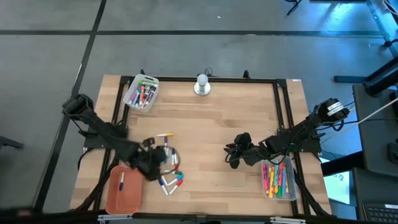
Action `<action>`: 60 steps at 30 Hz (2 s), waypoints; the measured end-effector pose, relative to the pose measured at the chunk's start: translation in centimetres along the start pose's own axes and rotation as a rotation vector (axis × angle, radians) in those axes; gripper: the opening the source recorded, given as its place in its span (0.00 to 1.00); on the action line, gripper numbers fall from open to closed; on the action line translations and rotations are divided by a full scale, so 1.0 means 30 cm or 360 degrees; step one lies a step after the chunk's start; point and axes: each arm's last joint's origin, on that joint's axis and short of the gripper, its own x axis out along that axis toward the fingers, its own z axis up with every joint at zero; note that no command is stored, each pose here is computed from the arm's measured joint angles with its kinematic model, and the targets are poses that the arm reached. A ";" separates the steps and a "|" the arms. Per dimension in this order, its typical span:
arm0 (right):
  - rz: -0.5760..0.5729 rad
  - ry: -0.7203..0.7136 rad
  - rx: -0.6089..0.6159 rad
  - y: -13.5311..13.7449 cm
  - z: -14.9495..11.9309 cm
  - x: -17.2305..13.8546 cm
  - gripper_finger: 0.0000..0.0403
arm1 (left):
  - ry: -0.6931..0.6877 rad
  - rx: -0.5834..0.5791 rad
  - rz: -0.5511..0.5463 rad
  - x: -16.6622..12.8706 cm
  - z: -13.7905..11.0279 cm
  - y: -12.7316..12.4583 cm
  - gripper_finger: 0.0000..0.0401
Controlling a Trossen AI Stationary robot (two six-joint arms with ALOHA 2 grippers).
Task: Pick & Place Markers
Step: Put the light blue and white highlighter pen into the orange bin
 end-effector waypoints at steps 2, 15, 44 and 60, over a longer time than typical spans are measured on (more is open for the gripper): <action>-0.0001 -0.0014 0.0008 0.001 0.002 0.000 0.26 | 0.0099 0.0004 -0.0010 -0.023 -0.051 -0.017 0.10; -0.0017 -0.0143 0.0074 0.005 0.025 0.006 0.26 | -0.0064 0.0087 -0.0329 -0.242 -0.115 -0.175 0.10; -0.0233 -0.0303 0.0113 -0.062 0.102 0.060 0.26 | 0.0116 -0.0482 0.0288 -0.306 -0.103 -0.044 0.12; -0.0298 -0.0330 0.0151 -0.089 0.116 0.101 0.26 | 0.0023 -0.0081 0.0044 -0.284 -0.289 -0.225 0.15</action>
